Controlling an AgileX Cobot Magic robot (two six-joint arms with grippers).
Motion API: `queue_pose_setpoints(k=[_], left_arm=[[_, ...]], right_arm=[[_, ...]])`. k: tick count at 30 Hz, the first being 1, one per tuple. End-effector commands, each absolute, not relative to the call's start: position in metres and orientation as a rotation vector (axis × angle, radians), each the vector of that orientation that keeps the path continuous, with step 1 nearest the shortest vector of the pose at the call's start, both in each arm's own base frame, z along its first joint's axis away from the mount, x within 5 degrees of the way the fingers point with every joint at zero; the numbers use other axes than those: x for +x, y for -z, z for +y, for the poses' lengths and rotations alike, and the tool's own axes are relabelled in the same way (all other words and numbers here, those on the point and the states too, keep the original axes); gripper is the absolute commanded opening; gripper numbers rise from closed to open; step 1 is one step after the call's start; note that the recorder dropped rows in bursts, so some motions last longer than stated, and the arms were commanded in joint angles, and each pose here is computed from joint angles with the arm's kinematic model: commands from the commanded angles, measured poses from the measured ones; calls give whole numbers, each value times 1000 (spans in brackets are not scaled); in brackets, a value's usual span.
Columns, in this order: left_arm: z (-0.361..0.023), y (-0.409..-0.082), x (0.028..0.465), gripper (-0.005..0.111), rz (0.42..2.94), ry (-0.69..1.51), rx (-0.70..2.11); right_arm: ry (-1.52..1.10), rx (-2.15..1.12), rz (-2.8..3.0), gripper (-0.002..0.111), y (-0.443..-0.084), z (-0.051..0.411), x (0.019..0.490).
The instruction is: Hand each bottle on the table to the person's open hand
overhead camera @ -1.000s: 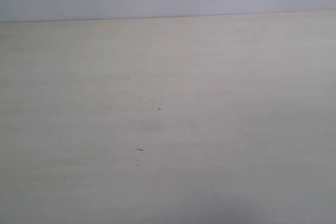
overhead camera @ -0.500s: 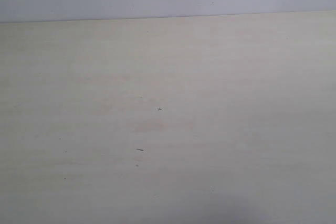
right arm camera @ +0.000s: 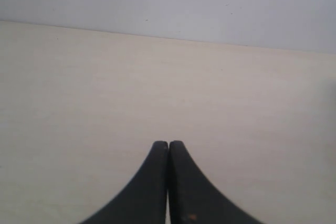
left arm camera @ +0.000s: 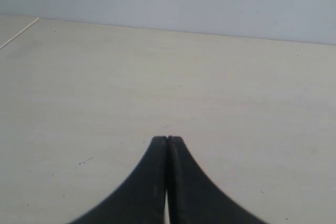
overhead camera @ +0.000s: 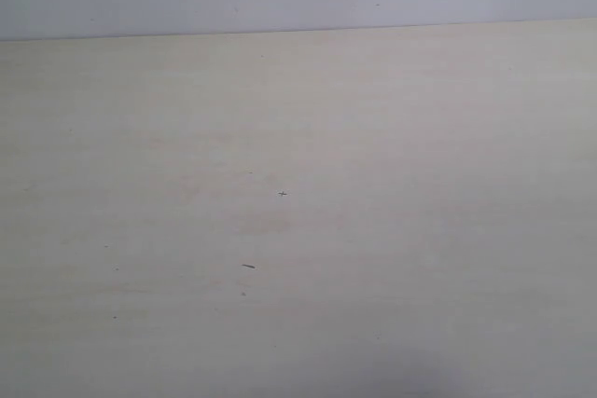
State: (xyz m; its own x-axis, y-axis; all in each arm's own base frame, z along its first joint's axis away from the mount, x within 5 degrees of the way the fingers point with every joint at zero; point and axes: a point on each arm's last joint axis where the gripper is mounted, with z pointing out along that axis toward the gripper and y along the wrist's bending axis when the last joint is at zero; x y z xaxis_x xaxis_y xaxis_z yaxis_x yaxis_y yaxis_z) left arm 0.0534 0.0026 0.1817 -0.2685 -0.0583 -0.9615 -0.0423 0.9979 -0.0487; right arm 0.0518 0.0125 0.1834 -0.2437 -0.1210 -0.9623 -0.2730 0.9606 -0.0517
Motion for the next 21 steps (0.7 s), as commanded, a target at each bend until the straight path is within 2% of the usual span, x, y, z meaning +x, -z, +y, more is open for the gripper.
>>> queue_pose_setpoints(k=[1, 21], left_arm=[[-2, -181, 53, 0, 1838, 84, 6], [-6, -181, 53, 0, 1836, 128, 60]], right_arm=[[-136, -290, 1814, 0, -183, 12, 52], [-136, -290, 1814, 0, -183, 12, 52]])
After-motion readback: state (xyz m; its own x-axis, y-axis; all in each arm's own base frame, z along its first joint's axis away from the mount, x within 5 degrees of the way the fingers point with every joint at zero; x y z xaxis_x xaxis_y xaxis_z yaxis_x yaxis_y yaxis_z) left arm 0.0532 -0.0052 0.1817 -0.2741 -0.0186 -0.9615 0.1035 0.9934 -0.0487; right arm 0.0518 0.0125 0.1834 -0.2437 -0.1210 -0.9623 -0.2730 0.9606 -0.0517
